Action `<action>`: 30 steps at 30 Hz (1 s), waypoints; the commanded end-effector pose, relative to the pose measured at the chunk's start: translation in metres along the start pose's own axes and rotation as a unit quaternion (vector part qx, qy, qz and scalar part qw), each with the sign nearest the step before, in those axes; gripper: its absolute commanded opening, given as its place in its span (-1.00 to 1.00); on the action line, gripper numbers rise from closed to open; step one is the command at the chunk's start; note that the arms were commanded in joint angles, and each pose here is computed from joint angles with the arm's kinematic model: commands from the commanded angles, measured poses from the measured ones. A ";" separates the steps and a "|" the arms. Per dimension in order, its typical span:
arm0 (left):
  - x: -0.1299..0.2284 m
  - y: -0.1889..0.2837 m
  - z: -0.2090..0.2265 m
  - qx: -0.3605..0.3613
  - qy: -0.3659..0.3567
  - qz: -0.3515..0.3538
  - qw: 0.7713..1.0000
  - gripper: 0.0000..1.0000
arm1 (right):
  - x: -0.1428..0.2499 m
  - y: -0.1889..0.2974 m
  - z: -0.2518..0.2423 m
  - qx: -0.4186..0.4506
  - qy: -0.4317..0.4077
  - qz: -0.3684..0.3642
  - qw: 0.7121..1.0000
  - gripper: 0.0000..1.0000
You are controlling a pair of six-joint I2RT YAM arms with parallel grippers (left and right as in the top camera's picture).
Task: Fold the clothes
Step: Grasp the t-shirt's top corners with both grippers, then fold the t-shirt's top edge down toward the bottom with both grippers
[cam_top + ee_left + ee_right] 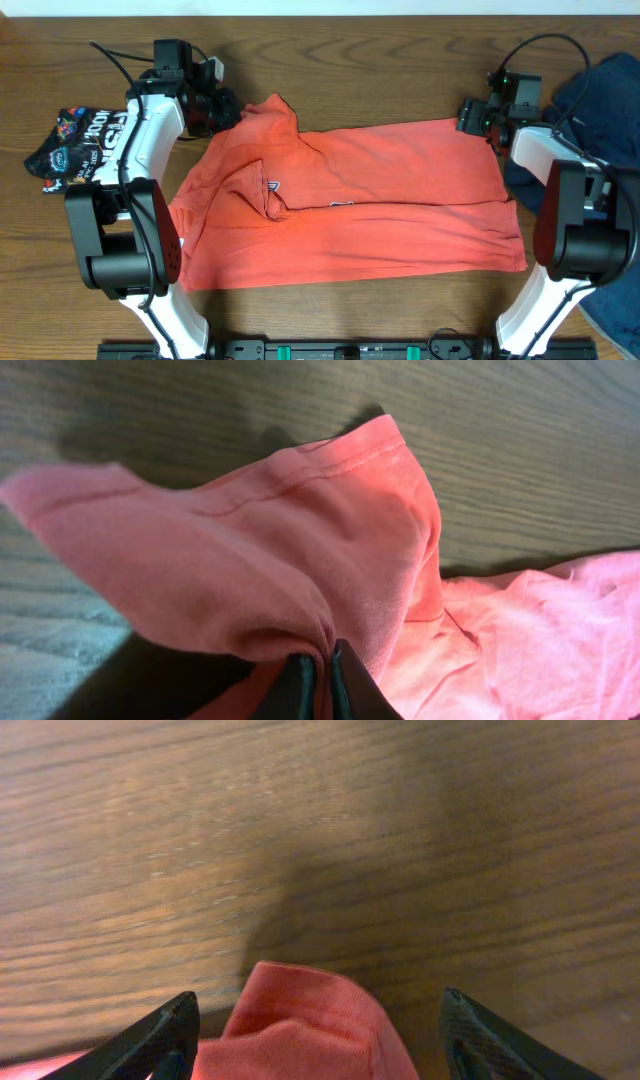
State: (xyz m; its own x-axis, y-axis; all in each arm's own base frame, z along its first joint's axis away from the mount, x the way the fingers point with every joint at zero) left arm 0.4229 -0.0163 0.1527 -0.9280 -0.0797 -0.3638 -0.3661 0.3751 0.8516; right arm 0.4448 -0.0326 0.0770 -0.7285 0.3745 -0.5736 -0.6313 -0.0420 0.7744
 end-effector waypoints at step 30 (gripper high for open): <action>0.058 0.108 0.010 -0.023 0.125 0.081 0.989 -0.88 | 0.011 0.119 -0.013 0.099 -0.043 0.102 0.989 -0.98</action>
State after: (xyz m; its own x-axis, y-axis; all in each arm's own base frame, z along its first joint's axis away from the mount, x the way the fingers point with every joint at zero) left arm 0.3405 0.0208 0.2178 -0.9630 -0.2121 -0.1662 -0.2356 0.3634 0.9014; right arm 0.3720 -0.0389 0.1382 -0.8120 0.4644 -0.3536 -0.4061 -0.0144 0.9137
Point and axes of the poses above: each gripper's point midway between its finger pads, its own y axis back along the fingers, its own z axis along the line the jaws close on, x = y × z, the point moved 8 cm from there along y, back along the fingers, and after that the axes turned 9 degrees about -y, right-handed, at the moved point
